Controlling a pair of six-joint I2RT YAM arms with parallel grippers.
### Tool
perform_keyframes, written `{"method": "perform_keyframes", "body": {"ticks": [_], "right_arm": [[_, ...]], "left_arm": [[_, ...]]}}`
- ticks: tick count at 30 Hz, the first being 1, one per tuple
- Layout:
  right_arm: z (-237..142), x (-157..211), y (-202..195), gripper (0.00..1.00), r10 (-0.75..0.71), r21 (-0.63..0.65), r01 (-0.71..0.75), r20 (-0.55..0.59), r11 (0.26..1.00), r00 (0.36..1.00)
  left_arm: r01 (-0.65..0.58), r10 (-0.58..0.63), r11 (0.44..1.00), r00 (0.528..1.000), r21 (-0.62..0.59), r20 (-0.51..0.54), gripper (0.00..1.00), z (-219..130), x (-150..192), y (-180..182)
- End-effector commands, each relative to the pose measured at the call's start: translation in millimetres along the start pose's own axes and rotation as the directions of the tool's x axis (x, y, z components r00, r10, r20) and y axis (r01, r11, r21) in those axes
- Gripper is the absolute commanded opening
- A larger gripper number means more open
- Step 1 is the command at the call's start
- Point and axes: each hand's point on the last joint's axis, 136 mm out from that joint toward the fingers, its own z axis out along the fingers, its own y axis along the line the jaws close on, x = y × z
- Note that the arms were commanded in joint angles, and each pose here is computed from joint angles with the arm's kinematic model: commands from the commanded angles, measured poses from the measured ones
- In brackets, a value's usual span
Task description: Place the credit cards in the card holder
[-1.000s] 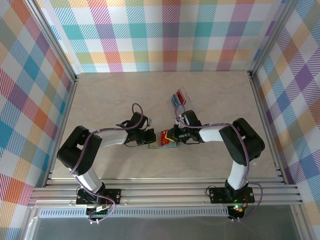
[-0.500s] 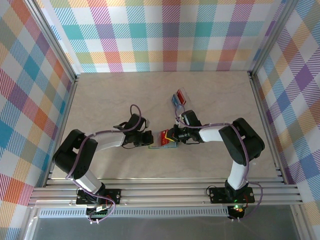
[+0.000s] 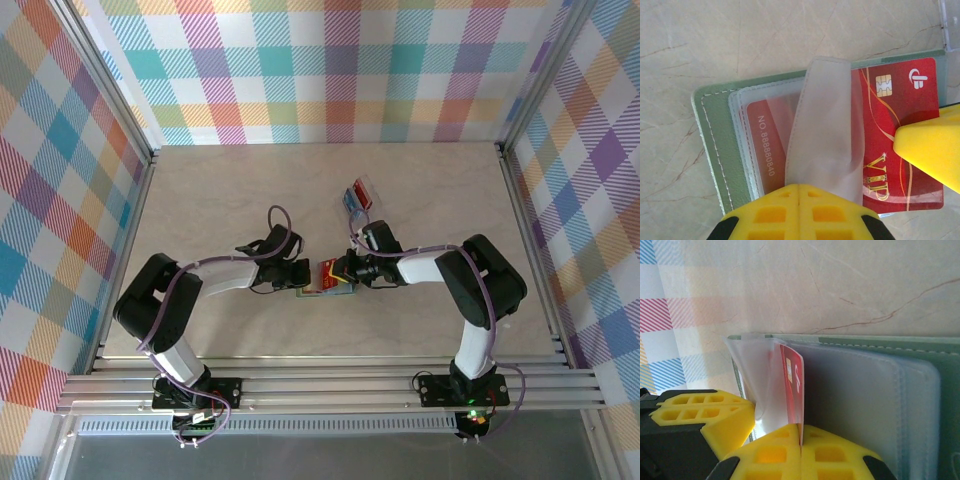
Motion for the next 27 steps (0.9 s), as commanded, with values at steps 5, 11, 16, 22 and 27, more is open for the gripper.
{"method": "perform_keyframes", "body": {"ticks": [5,11,16,22,27], "right_arm": [[7.9,13.2,-46.0,0.03,0.042,0.147,-0.04,-0.009,0.988,0.999],[6.4,15.8,-45.7,0.05,0.028,0.152,-0.026,-0.013,0.988,1.0],[4.6,16.8,-45.8,0.06,0.017,0.16,-0.014,-0.015,0.987,1.0],[4.1,16.2,-46.8,0.07,0.014,0.167,-0.012,-0.011,0.986,1.0],[4.4,15.2,-37.7,0.08,-0.007,0.125,0.009,-0.014,0.992,1.0]], "left_arm": [[0.032,-0.046,0.963,0.998,-0.268,-0.045,0.02,-12.3,27.1,53.2],[0.024,-0.033,0.981,0.999,-0.192,-0.041,0.06,-16.5,25.5,38.5],[0.018,-0.031,0.977,0.998,-0.214,-0.054,0.05,-12.8,27.3,43.1],[0.021,-0.037,0.976,0.997,-0.216,-0.066,0.05,-10.4,32.2,45.8],[0.029,-0.046,0.977,0.996,-0.213,-0.074,0.05,-7.8,37.4,47.9]]}}
